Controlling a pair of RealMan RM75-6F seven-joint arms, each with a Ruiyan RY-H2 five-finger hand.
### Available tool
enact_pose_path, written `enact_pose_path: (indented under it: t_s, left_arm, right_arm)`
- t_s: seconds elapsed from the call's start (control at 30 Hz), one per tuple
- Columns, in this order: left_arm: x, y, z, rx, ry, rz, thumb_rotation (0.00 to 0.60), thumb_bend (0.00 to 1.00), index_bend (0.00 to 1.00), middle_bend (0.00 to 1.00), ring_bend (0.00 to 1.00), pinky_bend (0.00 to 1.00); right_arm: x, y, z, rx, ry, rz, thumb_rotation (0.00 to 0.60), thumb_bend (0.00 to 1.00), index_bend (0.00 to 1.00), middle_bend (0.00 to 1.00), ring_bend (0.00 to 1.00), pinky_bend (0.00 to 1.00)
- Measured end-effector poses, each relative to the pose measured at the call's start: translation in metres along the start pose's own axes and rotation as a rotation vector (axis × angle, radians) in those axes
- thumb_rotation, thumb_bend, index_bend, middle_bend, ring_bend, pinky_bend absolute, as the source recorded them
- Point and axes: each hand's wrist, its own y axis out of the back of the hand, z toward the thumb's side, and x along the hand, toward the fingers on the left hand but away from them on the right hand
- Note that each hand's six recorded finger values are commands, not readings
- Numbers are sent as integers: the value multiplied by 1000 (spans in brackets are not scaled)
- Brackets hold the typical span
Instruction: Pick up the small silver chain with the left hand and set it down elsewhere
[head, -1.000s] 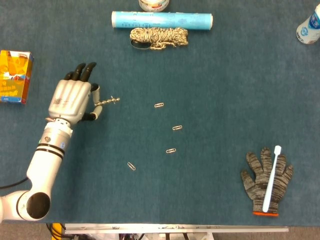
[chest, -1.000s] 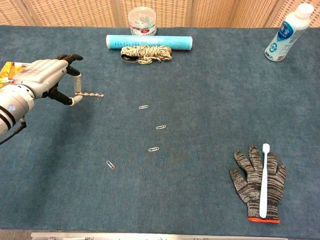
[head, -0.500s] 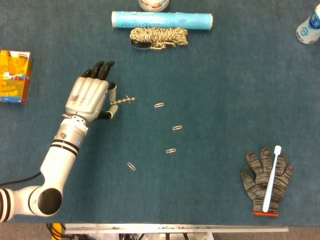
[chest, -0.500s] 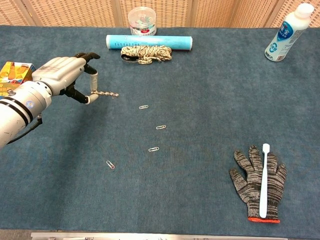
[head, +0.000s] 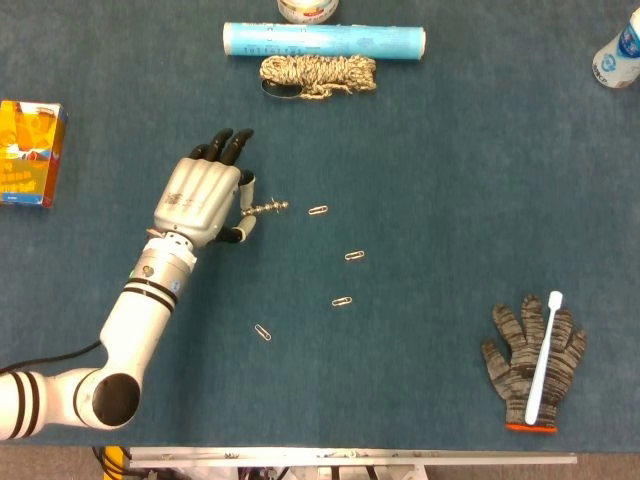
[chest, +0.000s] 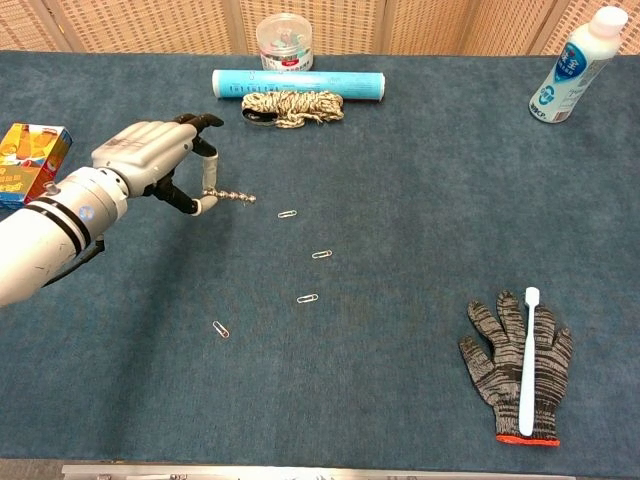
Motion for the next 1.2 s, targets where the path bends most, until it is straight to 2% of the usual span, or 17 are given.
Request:
enact_pose_path:
  t_s: [0.27,1.2]
  left_arm:
    - [6,-1,15,3,-29,-7,600,331,637,82,3,180]
    - [17,-18,35,-5,-61,-57,600,331,641,86,6,193]
  right_arm:
    - [0,-1,-1,-6,-3,1,600,0,244,285,203,322]
    - [2,-4,-6,-22,-12,7,600,0,244,286,203,322]
